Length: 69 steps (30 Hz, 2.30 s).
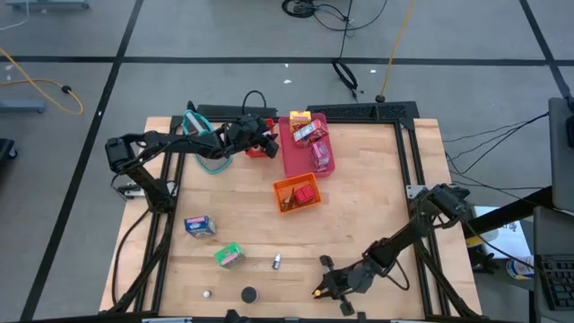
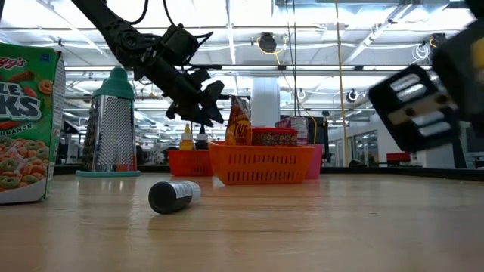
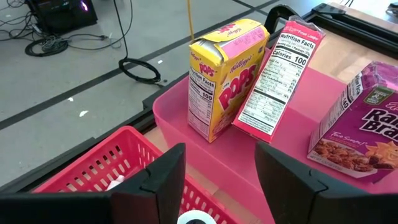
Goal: Pick & Place Kitchen Items
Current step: Put the orange food coloring bottle into the red bin
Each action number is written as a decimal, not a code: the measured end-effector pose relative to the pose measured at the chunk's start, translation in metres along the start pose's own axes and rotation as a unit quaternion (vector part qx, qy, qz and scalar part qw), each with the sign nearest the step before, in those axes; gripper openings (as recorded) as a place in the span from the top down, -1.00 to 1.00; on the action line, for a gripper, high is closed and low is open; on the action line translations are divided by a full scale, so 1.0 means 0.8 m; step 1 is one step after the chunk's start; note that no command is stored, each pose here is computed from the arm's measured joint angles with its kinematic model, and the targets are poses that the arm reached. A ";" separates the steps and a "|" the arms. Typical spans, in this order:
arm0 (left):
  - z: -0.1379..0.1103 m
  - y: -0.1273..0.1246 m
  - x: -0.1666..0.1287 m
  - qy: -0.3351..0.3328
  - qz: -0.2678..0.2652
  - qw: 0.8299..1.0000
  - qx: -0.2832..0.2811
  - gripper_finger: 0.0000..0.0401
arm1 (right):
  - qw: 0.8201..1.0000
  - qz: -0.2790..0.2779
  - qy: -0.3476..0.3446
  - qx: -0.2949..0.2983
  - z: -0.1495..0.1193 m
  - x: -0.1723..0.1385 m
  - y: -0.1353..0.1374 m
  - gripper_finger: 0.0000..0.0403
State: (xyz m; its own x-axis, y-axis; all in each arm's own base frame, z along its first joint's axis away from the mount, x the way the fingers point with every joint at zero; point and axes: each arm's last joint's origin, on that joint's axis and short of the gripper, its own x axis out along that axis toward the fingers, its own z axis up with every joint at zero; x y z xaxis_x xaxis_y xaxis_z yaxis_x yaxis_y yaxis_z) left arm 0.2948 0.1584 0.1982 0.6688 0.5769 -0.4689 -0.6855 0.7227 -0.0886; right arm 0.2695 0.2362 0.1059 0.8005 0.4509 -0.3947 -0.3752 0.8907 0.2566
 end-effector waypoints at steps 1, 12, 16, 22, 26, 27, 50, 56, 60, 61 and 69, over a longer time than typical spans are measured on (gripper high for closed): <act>0.000 0.000 0.000 0.000 0.000 1.000 0.001 0.05 | 1.000 -0.005 0.004 -0.001 0.004 -0.002 -0.002 0.86; 0.000 0.000 0.000 -0.001 -0.001 1.000 0.024 0.05 | 0.996 -0.056 0.005 -0.067 0.078 -0.051 -0.030 0.86; 0.000 0.000 0.000 -0.001 -0.005 1.000 0.030 0.05 | 0.993 -0.082 -0.013 -0.084 0.109 -0.073 -0.051 0.86; 0.007 -0.008 -0.001 -0.021 -0.085 0.996 0.033 0.05 | 0.985 -0.137 -0.051 -0.088 0.149 -0.106 -0.094 0.86; 0.013 -0.016 -0.003 -0.048 -0.153 0.984 0.077 0.05 | 0.977 -0.175 -0.068 -0.098 0.167 -0.124 -0.122 0.86; 0.014 -0.019 -0.004 -0.055 -0.166 0.980 0.092 0.05 | 0.975 -0.185 -0.073 -0.095 0.171 -0.129 -0.130 0.86; 0.017 -0.095 -0.036 -0.154 -0.367 0.896 0.197 0.05 | 0.934 -0.332 -0.119 -0.047 0.204 -0.210 -0.257 0.86; 0.019 -0.104 -0.042 -0.178 -0.374 0.888 0.198 0.05 | 0.929 -0.339 -0.137 -0.045 0.208 -0.217 -0.266 0.86; 0.020 -0.105 -0.042 -0.182 -0.374 0.888 0.197 0.05 | 0.934 -0.315 -0.160 -0.051 0.212 -0.216 -0.270 0.86; 0.020 -0.104 -0.042 -0.181 -0.375 0.888 0.195 0.05 | 0.934 -0.314 -0.163 -0.051 0.212 -0.216 -0.270 0.86; 0.021 -0.103 -0.041 -0.173 -0.360 0.901 0.169 0.08 | 0.933 -0.315 -0.166 -0.052 0.212 -0.212 -0.273 0.86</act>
State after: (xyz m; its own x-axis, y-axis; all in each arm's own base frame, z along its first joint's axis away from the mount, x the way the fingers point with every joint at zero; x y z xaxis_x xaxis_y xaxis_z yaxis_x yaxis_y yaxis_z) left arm 0.3343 0.0861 0.2354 0.9949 -0.0462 -0.0894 0.0499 0.9980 0.0398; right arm 0.2945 -0.0445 0.2665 0.9718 -0.1908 -0.1383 0.1890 0.9816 -0.0265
